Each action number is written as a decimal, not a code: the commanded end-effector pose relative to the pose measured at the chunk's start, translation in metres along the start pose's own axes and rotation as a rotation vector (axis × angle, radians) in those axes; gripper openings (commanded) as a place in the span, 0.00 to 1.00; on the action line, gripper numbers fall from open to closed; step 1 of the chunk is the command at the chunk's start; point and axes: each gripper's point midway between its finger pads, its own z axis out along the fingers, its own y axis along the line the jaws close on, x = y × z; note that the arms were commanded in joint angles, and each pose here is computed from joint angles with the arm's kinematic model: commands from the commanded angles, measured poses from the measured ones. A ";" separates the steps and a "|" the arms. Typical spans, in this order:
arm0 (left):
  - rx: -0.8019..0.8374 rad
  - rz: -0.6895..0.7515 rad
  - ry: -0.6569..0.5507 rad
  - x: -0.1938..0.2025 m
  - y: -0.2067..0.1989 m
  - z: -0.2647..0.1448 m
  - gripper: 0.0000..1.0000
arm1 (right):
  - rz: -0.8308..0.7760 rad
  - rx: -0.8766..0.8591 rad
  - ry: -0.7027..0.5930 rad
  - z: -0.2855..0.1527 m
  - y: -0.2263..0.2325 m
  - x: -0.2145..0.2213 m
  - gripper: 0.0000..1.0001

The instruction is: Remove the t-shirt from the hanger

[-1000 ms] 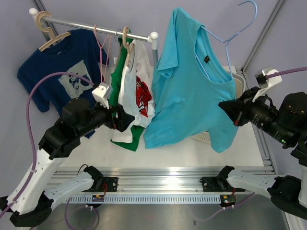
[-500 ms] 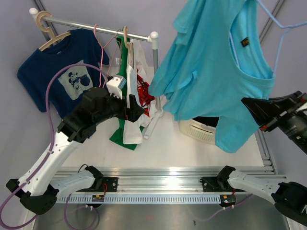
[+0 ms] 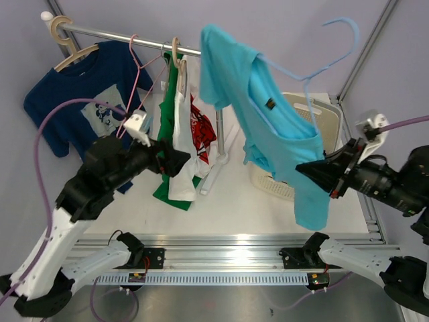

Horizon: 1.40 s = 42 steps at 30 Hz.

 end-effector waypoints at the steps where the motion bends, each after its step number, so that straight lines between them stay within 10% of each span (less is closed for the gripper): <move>1: 0.208 0.025 -0.187 -0.037 -0.042 -0.064 0.99 | -0.005 -0.215 0.006 -0.005 0.036 0.006 0.00; 18: 0.564 0.179 -0.295 -0.082 -0.114 -0.154 0.99 | 0.028 -0.434 0.352 0.024 0.037 0.154 0.00; 42: 0.440 0.149 -0.040 -0.083 -0.140 0.015 0.91 | 0.092 -0.276 0.388 0.071 0.009 0.170 0.00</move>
